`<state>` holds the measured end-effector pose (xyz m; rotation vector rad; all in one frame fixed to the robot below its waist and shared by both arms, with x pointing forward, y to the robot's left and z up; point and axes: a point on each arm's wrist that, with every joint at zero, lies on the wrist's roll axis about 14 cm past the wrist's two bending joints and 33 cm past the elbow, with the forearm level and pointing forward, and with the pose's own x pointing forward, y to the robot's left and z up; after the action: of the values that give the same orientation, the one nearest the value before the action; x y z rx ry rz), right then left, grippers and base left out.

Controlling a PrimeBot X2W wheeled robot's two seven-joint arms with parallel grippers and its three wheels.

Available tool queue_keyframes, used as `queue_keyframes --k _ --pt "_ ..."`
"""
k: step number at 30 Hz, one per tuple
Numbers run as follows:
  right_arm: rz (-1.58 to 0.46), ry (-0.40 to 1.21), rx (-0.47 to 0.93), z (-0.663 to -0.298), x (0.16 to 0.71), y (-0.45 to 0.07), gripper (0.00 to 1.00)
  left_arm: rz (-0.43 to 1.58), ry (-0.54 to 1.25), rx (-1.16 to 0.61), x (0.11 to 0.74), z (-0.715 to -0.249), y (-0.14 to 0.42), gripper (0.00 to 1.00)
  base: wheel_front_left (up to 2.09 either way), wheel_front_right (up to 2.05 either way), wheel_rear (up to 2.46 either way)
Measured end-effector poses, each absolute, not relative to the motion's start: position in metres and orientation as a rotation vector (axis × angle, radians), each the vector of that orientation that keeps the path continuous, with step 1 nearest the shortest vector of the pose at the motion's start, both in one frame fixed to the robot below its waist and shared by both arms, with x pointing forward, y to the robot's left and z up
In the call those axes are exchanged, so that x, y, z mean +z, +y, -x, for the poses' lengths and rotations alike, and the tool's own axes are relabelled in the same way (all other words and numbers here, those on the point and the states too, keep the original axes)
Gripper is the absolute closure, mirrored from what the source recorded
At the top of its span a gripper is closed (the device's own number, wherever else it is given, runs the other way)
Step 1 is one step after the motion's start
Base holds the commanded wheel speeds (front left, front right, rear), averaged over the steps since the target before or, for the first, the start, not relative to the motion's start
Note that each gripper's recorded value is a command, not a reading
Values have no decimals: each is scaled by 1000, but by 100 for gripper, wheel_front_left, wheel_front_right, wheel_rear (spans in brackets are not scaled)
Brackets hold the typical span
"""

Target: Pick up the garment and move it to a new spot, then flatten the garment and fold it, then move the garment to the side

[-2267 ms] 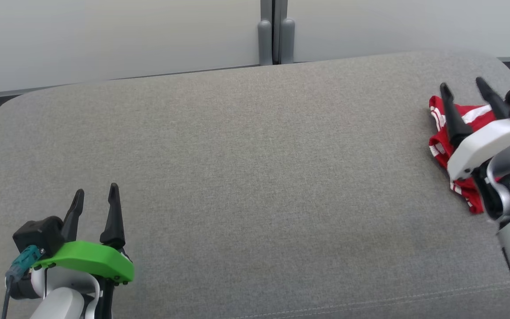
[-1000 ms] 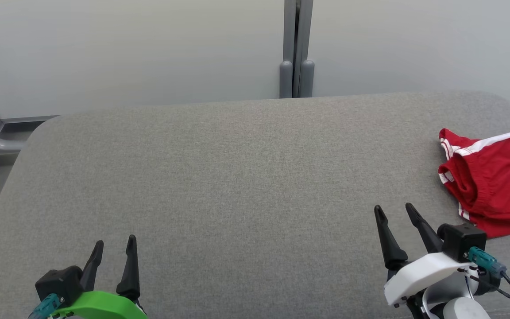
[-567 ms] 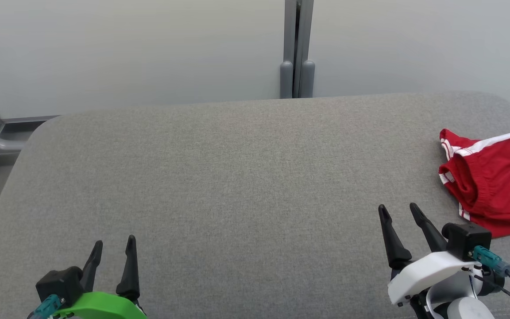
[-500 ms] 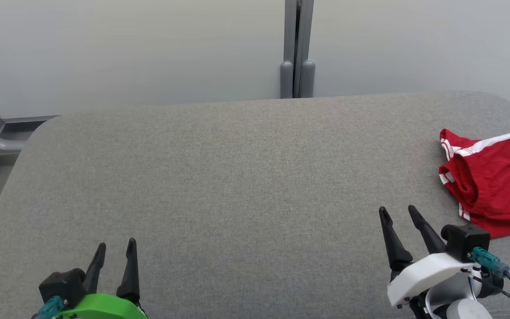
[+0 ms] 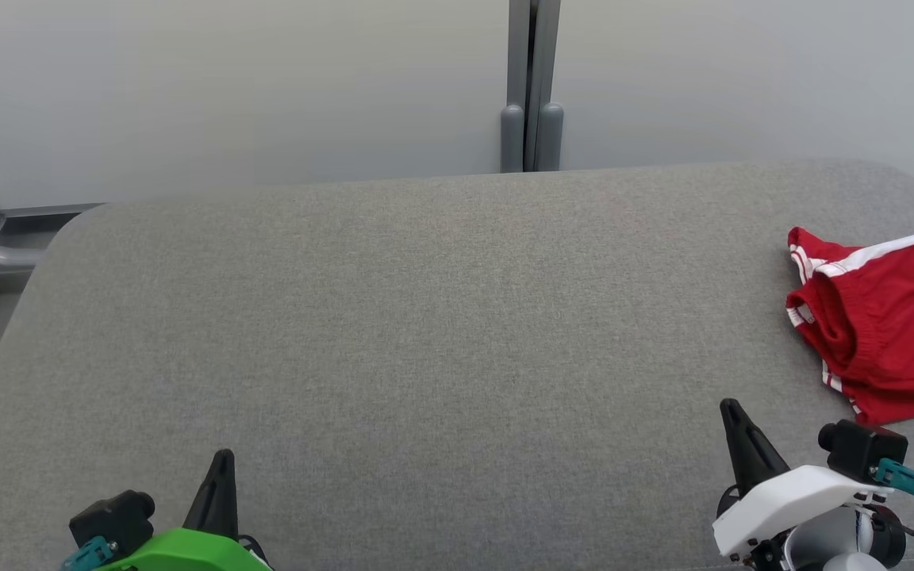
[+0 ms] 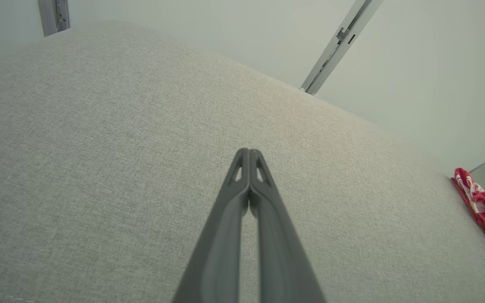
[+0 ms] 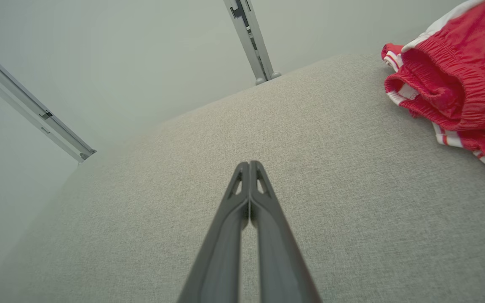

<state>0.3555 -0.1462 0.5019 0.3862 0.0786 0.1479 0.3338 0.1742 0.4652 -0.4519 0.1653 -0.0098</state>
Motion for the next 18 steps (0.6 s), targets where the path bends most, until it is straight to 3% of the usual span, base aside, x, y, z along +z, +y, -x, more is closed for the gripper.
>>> queue_keyframes --k 18 --pt "-665 90 78 -364 502 -168 100 712 177 19 470 -349 174 100 0 0 0"
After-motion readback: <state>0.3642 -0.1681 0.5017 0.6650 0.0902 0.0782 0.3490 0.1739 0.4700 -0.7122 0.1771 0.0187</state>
